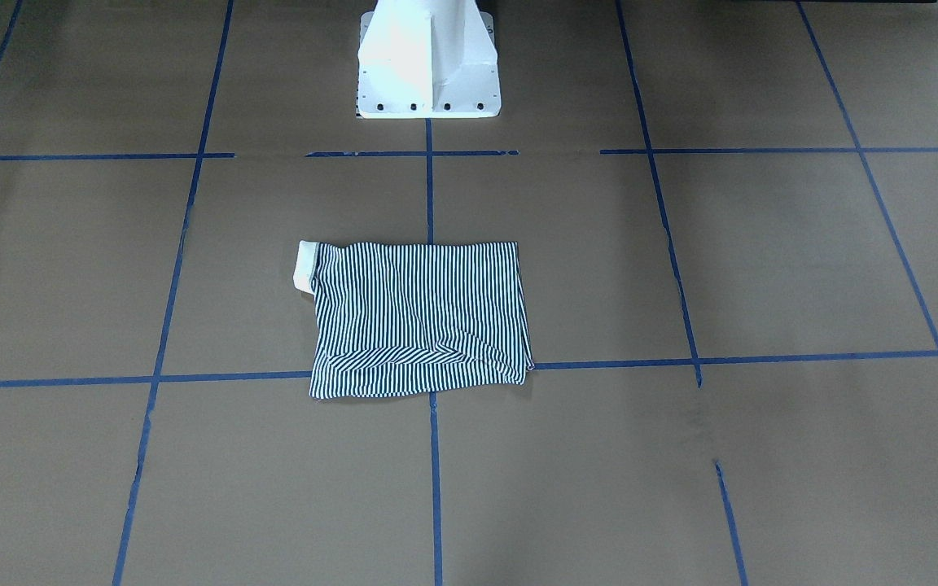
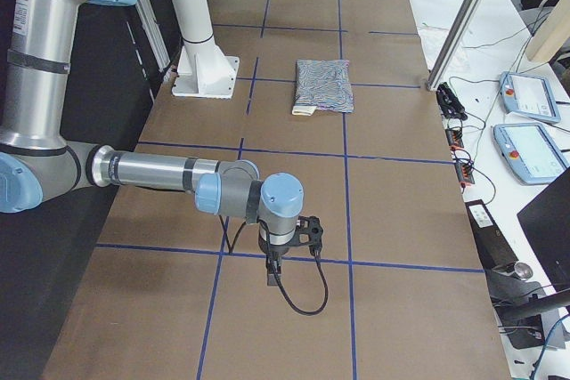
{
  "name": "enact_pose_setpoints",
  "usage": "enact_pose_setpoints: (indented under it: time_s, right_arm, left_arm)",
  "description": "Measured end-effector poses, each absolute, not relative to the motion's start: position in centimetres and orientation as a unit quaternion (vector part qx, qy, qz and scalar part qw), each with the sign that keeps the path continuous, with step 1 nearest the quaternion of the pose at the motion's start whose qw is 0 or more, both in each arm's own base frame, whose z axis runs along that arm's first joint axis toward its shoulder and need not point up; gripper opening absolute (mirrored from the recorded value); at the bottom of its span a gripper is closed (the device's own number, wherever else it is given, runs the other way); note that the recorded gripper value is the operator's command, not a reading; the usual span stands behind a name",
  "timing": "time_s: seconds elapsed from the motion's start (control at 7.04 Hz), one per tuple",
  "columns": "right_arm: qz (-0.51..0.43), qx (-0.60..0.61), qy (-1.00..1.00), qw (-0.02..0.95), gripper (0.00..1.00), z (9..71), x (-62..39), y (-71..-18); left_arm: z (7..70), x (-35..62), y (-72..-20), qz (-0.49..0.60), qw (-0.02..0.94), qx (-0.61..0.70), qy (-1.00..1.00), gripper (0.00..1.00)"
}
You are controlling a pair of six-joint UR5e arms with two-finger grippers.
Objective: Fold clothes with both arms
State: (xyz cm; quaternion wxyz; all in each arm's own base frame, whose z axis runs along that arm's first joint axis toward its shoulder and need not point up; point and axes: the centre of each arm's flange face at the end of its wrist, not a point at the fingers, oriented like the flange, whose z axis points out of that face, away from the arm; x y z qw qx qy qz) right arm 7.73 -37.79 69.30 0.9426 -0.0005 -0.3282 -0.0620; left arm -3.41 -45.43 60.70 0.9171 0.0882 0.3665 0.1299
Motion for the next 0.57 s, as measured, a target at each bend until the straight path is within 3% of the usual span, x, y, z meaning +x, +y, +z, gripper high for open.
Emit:
enact_pose_setpoints:
  time_s: [0.57]
  right_arm:
    - [-0.025, 0.053, -0.350, 0.935, 1.00, 67.4, 6.0, -40.6]
  left_arm:
    - [64.6, -4.6, -43.1, 0.116, 0.908, 0.084, 0.395, 1.00]
